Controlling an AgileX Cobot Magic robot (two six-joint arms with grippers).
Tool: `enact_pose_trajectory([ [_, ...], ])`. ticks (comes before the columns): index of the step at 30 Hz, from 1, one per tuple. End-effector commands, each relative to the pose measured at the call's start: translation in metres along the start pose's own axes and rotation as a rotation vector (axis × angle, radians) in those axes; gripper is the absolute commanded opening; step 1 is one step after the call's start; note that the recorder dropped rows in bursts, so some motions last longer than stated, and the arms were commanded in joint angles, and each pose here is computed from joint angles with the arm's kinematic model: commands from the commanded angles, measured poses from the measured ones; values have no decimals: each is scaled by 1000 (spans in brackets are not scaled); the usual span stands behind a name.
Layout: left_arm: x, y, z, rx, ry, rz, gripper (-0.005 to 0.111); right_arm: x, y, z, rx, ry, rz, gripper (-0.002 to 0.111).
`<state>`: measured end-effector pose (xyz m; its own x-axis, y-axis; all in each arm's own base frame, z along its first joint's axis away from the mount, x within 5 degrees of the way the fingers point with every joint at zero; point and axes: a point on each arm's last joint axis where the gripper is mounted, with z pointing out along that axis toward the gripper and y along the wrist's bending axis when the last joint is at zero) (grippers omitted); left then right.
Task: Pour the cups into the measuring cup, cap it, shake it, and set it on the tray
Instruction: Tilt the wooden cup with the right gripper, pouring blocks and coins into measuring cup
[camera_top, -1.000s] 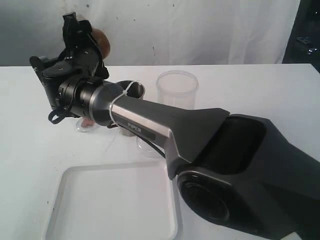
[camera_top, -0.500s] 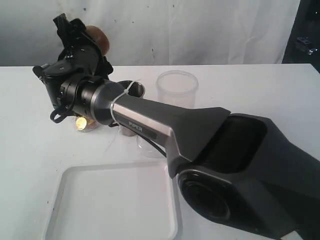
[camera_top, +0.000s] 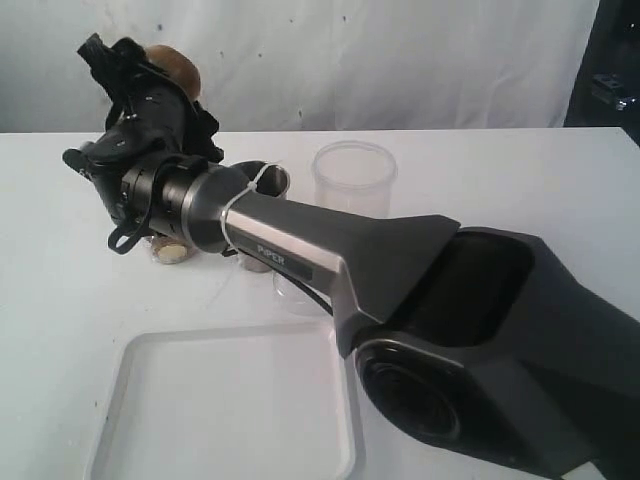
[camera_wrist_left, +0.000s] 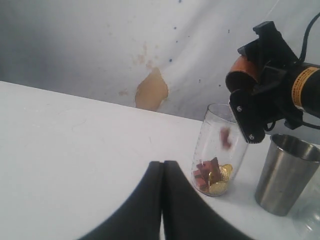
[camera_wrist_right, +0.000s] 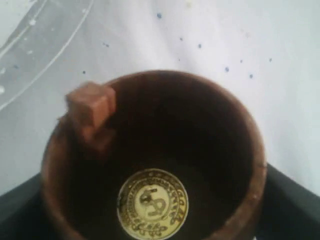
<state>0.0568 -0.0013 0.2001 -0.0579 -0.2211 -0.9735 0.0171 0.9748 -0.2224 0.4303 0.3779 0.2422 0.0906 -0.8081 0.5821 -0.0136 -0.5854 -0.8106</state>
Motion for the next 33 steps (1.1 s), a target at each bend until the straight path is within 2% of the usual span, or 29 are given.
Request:
enact_pose_trajectory([
  [1,-2,0,-1,5,-15,3,0,3,-4,1,33,-5,-83,0],
  [7,-2,0,-1,5,-15,3,0,7,-4,3,43,9,-161,0],
  [16,-2,0,-1,5,-15,3,0,11,-8,3,56,12,-164,0],
  [22,-2,0,-1,5,-15,3,0,23,-15,0,46,44,13,0],
  [26,-2,0,-1,5,-15,3,0,39,-24,-6,23,85,215,0],
  [33,-2,0,-1,5,-15,3,0,64,-37,-24,-206,-11,613,0],
])
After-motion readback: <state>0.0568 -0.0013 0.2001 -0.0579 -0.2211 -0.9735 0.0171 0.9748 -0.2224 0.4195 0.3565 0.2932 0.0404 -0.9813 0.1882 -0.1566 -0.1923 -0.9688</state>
